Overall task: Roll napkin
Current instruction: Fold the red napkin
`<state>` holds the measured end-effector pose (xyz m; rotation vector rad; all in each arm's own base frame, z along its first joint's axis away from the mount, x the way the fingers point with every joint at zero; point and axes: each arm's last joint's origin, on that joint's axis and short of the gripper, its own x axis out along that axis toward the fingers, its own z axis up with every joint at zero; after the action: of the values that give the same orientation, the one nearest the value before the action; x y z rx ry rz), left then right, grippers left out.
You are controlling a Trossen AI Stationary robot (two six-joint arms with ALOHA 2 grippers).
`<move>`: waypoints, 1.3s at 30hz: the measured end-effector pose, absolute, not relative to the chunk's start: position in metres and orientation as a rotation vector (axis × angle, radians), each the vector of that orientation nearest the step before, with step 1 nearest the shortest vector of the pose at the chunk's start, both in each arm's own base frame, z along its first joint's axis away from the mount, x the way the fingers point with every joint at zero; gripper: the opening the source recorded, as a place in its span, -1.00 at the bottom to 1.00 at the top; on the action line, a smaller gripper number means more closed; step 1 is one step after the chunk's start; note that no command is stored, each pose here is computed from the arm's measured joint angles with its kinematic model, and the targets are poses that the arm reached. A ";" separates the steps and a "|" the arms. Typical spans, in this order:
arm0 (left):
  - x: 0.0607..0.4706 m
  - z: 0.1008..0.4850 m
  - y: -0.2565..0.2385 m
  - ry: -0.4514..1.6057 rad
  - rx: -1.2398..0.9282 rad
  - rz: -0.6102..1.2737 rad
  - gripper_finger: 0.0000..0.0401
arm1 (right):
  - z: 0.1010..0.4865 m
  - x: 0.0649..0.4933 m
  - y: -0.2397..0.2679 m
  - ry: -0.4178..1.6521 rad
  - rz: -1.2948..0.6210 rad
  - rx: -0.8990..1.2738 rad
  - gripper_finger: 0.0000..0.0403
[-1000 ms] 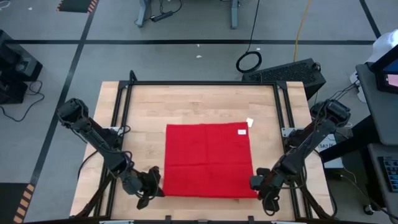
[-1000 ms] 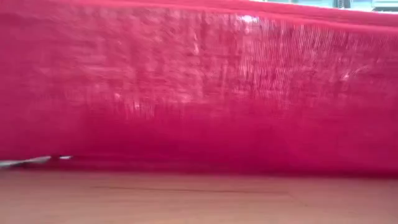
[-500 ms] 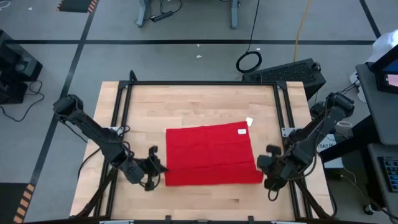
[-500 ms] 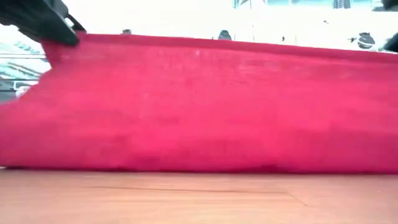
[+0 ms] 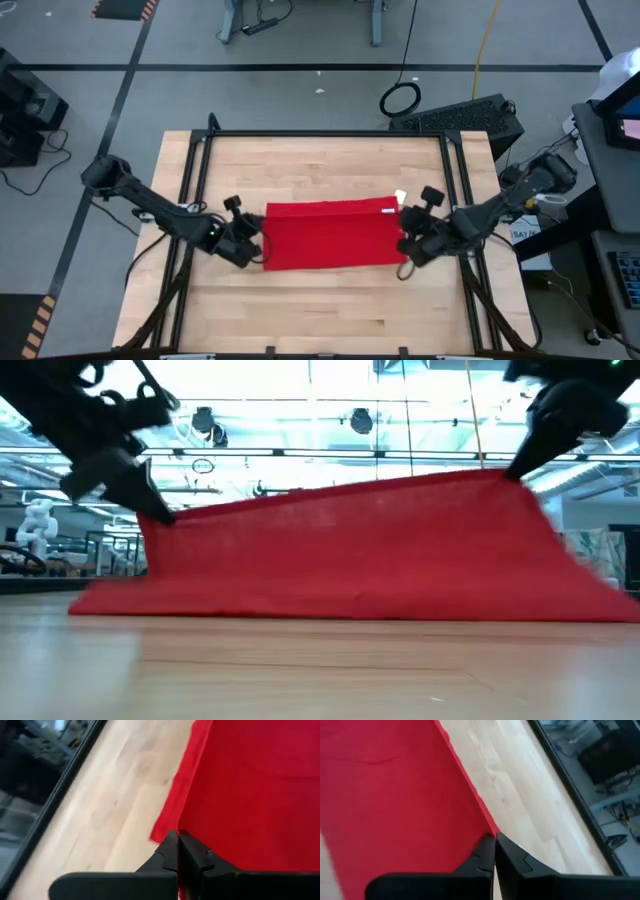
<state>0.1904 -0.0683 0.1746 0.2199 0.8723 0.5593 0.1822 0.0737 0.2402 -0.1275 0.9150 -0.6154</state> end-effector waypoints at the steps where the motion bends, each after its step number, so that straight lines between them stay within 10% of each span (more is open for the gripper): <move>1: 0.191 0.174 -0.065 0.881 0.239 0.576 -0.99 | 0.237 0.186 0.071 0.929 -0.621 -0.122 -1.00; 21: 0.203 0.175 -0.039 0.885 0.227 0.671 -0.97 | 0.202 0.222 0.036 1.101 -0.763 -0.146 -1.00; 39: 0.211 0.179 -0.040 0.785 0.140 0.683 -0.12 | 0.201 0.222 0.034 1.095 -0.791 -0.067 -0.41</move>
<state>0.2114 -0.0404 0.1788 0.1396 0.7851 0.6825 0.2221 0.0337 0.2015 -0.0666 1.0949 -0.7907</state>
